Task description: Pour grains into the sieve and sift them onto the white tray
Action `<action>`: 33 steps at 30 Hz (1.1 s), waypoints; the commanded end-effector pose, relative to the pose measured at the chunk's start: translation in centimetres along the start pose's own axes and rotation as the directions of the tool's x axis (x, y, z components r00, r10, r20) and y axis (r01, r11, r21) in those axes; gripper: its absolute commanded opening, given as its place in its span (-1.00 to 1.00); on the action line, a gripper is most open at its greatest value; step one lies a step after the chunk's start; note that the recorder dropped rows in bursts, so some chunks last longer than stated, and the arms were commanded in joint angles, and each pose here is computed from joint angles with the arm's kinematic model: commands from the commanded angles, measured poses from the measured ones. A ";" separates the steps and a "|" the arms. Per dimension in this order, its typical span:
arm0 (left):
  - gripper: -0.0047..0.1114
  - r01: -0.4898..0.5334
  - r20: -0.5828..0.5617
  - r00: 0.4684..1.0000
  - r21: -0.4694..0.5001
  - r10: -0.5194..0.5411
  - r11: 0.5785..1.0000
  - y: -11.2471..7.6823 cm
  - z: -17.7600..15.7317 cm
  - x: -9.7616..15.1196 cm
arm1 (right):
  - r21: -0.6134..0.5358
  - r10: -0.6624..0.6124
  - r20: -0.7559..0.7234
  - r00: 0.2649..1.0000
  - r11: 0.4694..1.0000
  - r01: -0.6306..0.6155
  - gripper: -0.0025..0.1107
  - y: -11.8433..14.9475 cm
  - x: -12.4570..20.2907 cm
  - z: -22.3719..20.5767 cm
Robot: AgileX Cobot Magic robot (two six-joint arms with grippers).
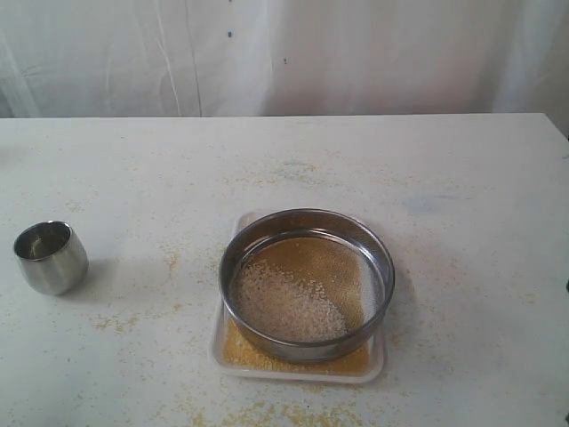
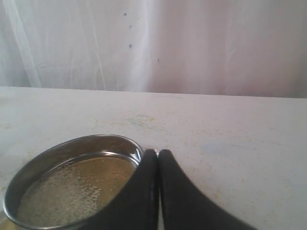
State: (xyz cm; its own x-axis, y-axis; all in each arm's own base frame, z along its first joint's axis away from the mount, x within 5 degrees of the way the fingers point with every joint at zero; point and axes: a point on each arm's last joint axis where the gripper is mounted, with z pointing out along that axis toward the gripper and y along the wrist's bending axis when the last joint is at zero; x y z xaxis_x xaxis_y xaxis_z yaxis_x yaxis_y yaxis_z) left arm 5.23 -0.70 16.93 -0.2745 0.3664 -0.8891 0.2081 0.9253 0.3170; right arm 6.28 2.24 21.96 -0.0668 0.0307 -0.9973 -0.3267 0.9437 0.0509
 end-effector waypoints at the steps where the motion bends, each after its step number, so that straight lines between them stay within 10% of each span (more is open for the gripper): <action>1: -0.90 0.005 0.003 1.000 0.006 -0.005 1.000 -0.1 0.0 0.1 | 0.056 -0.048 0.077 0.996 0.997 0.043 -0.96 -0.4 1.1 -0.7; 33: -0.90 0.005 0.003 1.000 0.006 -0.005 1.000 -0.1 0.0 0.1 | 0.043 -0.122 -0.098 0.988 0.991 0.127 -0.96 -0.3 2.8 -1.0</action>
State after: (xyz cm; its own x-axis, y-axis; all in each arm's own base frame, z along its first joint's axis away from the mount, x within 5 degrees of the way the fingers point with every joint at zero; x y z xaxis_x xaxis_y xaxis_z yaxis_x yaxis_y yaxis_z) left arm 5.23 -0.70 16.93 -0.2745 0.3664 -0.8891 0.2081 0.9253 0.3170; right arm 5.29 1.79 19.34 -0.1197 -0.1075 -0.9870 -0.2975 0.9523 -0.0676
